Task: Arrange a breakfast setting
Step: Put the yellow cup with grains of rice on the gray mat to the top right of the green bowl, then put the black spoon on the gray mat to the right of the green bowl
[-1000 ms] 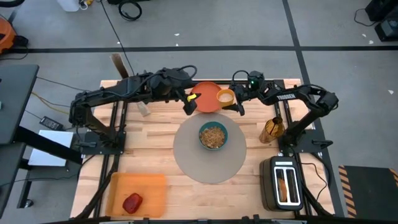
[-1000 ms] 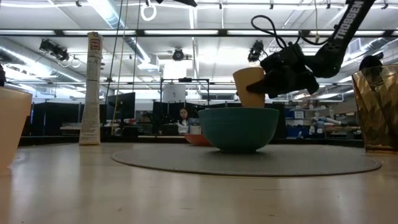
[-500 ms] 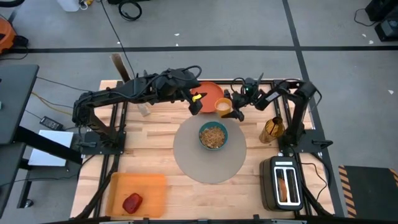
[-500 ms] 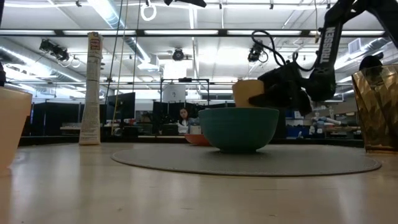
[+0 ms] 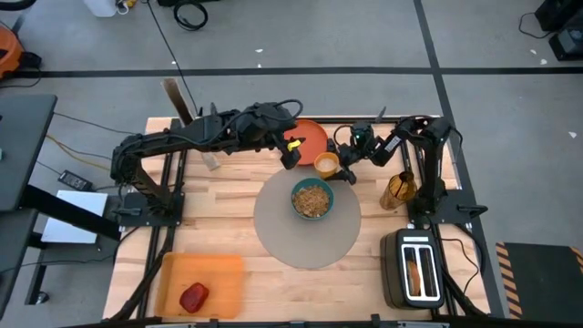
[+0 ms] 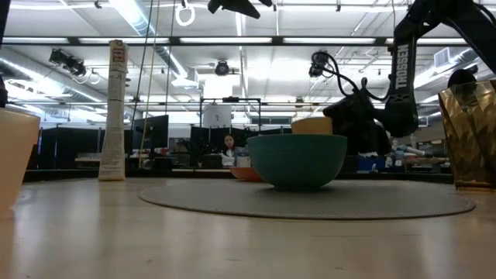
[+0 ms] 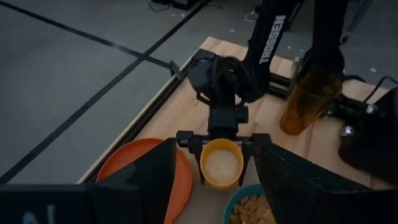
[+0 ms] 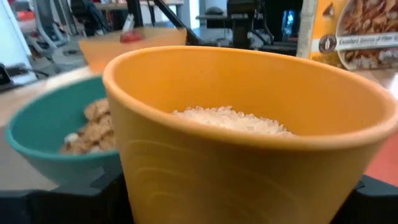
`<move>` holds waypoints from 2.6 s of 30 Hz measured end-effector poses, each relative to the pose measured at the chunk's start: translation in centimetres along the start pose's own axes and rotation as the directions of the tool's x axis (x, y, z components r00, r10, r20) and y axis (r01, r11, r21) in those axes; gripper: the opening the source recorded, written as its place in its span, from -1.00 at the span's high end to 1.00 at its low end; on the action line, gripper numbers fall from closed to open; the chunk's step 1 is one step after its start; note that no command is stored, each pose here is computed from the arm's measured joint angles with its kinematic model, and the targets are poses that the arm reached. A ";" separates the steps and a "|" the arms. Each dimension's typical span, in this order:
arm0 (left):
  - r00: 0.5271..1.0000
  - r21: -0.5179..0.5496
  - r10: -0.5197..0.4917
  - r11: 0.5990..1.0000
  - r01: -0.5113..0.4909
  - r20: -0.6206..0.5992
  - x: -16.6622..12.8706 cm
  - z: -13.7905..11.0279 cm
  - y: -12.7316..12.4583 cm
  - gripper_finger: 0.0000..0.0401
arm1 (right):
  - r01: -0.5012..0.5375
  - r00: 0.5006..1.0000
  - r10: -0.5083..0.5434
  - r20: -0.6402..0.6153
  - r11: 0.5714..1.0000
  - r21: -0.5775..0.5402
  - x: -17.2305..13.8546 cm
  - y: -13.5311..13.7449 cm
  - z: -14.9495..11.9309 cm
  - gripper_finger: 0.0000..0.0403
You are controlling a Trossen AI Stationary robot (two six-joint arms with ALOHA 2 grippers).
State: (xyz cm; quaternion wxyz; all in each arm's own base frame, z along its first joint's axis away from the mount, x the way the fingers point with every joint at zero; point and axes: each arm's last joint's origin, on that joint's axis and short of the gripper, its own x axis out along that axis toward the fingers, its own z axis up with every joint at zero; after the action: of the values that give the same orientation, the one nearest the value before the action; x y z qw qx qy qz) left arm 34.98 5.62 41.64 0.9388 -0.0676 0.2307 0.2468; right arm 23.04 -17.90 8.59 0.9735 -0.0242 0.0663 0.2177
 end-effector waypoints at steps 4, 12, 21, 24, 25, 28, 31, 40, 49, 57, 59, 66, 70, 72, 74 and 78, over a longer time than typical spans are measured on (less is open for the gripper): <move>1.000 -0.004 0.001 1.000 -0.001 -0.001 0.2 0.0 -0.1 -0.10 | 0.037 0.999 -0.038 -0.021 0.998 -0.052 -0.1 0.3 -0.3 -0.62; 1.000 -0.008 0.001 1.000 -0.001 0.000 0.2 0.0 -0.1 -0.10 | 0.035 0.998 -0.036 -0.045 0.999 -0.020 0.1 0.6 -0.6 -0.62; 1.000 0.000 0.001 1.000 -0.001 -0.002 0.2 -0.1 -0.1 -0.10 | 0.082 0.992 -0.084 -0.091 0.996 -0.026 0.5 0.7 -0.9 -0.69; 1.000 0.005 0.003 1.000 -0.003 -0.014 0.2 -0.2 0.0 -0.10 | 0.120 0.987 -0.118 -0.111 0.993 0.015 0.5 0.6 -1.0 -0.79; 1.000 0.005 0.004 1.000 -0.004 -0.016 0.2 -0.2 0.0 -0.10 | 0.128 0.985 -0.124 -0.118 0.992 0.023 0.4 0.6 -1.1 -0.82; 1.000 0.004 0.005 1.000 -0.005 -0.015 0.2 -0.2 0.0 -0.10 | 0.134 0.985 -0.131 -0.114 0.991 0.014 0.4 0.6 -1.0 -0.87; 1.000 0.005 0.005 1.000 -0.005 -0.016 0.2 -0.2 0.0 -0.10 | 0.136 0.985 -0.132 -0.111 0.990 0.029 0.5 0.6 -0.9 -0.88; 1.000 0.010 0.007 1.000 -0.007 -0.029 0.2 -0.3 0.1 -0.10 | 0.144 0.982 -0.136 -0.131 0.988 0.060 0.1 0.8 0.6 -0.90; 1.000 0.013 0.007 1.000 -0.006 -0.027 0.2 -0.3 0.1 -0.10 | 0.207 0.944 -0.178 -0.277 0.975 0.078 -0.8 1.8 2.2 -0.90; 1.000 0.014 0.003 1.000 -0.003 -0.025 0.2 -0.3 -0.1 -0.10 | 0.307 0.870 -0.258 -0.421 0.950 0.053 -1.9 3.1 4.1 -0.90; 1.000 0.020 0.003 1.000 -0.002 -0.026 0.2 -0.3 -0.1 -0.10 | 0.323 0.859 -0.271 -0.434 0.945 0.049 -2.1 3.3 4.6 -0.90; 1.000 0.018 -0.016 1.000 0.016 -0.011 -0.2 -0.1 -0.2 -0.10 | 0.379 0.794 -0.298 -0.530 0.924 0.048 -2.4 4.2 6.1 -0.90; 1.000 0.019 -0.027 0.999 0.027 -0.009 -0.6 -0.1 -0.3 -0.10 | 0.447 0.723 -0.307 -0.619 0.891 0.080 -2.4 3.8 7.7 -0.90; 1.000 0.014 -0.030 0.999 0.030 0.001 -0.9 0.1 -0.2 -0.10 | 0.481 0.688 -0.301 -0.661 0.870 0.105 -2.4 3.7 8.8 -0.88; 1.000 0.010 -0.031 0.999 0.031 0.007 -1.5 0.2 0.0 -0.10 | 0.497 0.654 -0.278 -0.703 0.859 0.122 -2.3 3.8 10.0 -0.87; 0.998 -0.008 -0.038 0.999 0.038 0.045 -3.5 0.8 0.5 -0.10 | 0.519 0.569 -0.223 -0.792 0.844 0.135 -2.6 4.4 12.8 -0.85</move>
State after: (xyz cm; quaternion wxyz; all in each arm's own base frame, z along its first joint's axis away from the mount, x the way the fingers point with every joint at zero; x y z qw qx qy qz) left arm 32.36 4.78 43.97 0.9479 -0.0706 0.2072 0.2314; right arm 20.37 -14.01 21.50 0.8678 0.0498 0.4927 -0.0411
